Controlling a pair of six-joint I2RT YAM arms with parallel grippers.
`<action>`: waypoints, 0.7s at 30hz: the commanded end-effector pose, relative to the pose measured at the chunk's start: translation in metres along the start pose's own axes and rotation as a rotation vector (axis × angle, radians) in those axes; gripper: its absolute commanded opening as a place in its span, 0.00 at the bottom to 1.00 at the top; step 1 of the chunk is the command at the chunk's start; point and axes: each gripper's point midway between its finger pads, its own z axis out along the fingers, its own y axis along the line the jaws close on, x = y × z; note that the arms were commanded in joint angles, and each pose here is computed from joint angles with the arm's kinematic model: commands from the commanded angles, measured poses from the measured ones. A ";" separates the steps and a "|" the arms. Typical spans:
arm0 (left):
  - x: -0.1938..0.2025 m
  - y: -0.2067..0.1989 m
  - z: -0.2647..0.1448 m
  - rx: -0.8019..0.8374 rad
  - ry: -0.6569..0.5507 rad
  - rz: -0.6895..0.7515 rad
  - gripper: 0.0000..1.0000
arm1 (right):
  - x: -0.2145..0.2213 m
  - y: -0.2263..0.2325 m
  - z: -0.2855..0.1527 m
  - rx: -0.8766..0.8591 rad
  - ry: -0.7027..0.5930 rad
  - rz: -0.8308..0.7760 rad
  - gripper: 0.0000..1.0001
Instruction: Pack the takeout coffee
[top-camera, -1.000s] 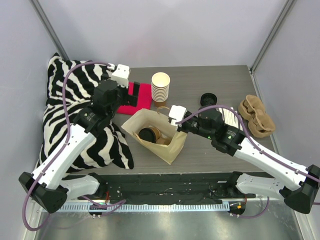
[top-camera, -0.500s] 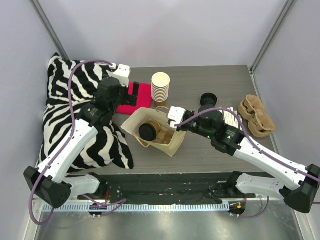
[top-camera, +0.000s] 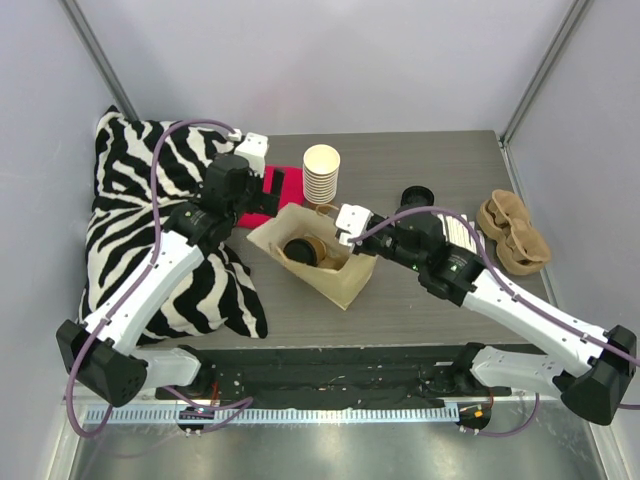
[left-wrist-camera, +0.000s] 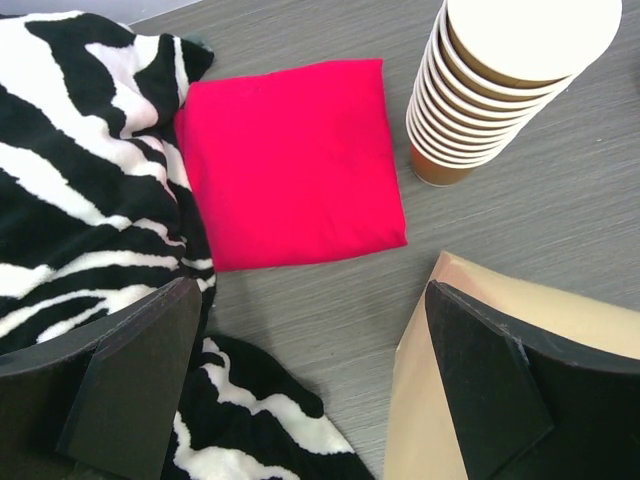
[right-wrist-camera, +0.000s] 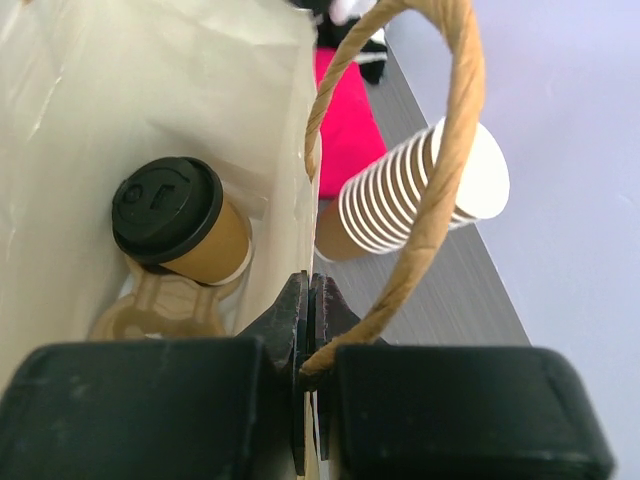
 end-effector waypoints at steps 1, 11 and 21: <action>-0.023 0.002 -0.007 0.001 -0.059 -0.046 1.00 | -0.004 -0.029 0.004 0.080 -0.014 0.032 0.01; -0.016 0.008 -0.008 -0.038 -0.031 -0.074 1.00 | 0.017 -0.057 0.013 0.117 0.031 0.091 0.42; -0.014 0.014 -0.013 -0.070 -0.026 -0.090 1.00 | -0.019 -0.080 0.003 0.144 -0.022 0.187 0.80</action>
